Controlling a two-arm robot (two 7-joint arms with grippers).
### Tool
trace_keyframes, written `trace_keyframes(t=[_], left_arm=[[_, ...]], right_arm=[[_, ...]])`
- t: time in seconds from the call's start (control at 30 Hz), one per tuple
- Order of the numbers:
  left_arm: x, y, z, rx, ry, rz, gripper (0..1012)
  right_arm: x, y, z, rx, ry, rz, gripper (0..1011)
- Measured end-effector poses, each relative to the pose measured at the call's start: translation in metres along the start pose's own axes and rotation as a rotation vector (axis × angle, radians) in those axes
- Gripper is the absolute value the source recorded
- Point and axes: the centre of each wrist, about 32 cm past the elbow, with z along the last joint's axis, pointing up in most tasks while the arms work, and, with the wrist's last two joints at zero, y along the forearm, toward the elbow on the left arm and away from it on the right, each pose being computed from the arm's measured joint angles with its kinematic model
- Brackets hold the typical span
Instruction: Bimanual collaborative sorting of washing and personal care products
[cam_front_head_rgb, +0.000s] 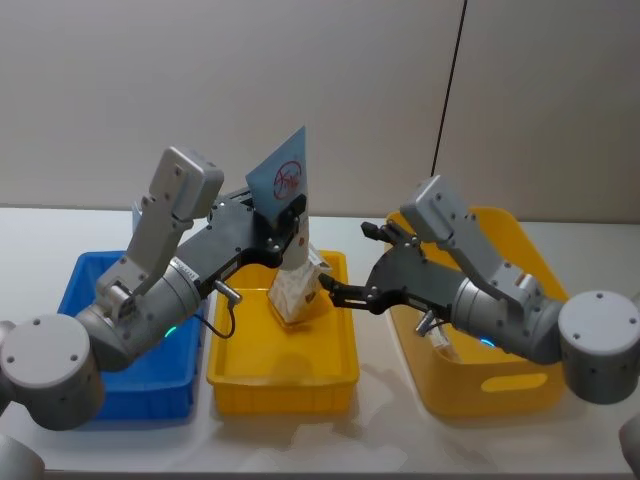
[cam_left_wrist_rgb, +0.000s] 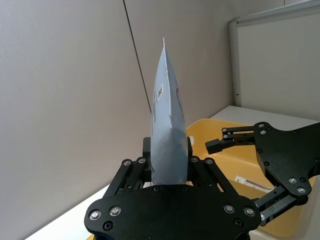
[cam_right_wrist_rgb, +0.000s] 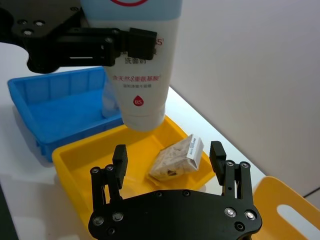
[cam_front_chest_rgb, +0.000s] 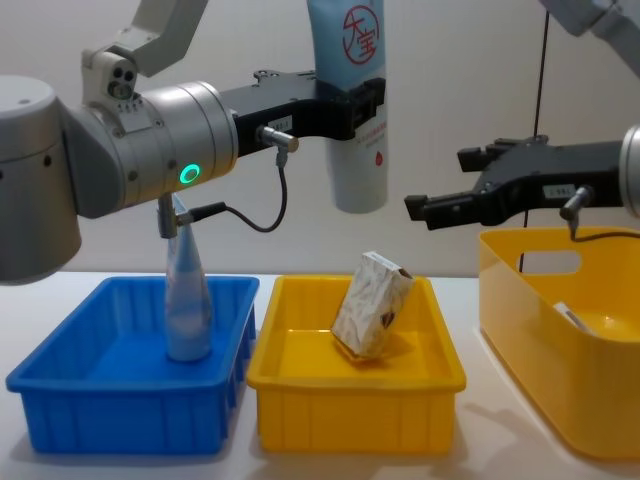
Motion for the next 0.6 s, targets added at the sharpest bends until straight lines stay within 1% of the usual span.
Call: trace_keyframes(t=[0.33, 0.6], left_arm=[[0.0, 0.0, 0.0, 0.0, 0.0, 0.0, 278], [0.0, 0.0, 0.0, 0.0, 0.0, 0.0, 278]], right_arm=[[0.007, 0.008, 0.002, 0.027, 0.028, 0.059, 1004], [0.009, 0.018, 0.004, 0.044, 0.049, 0.08, 1004]])
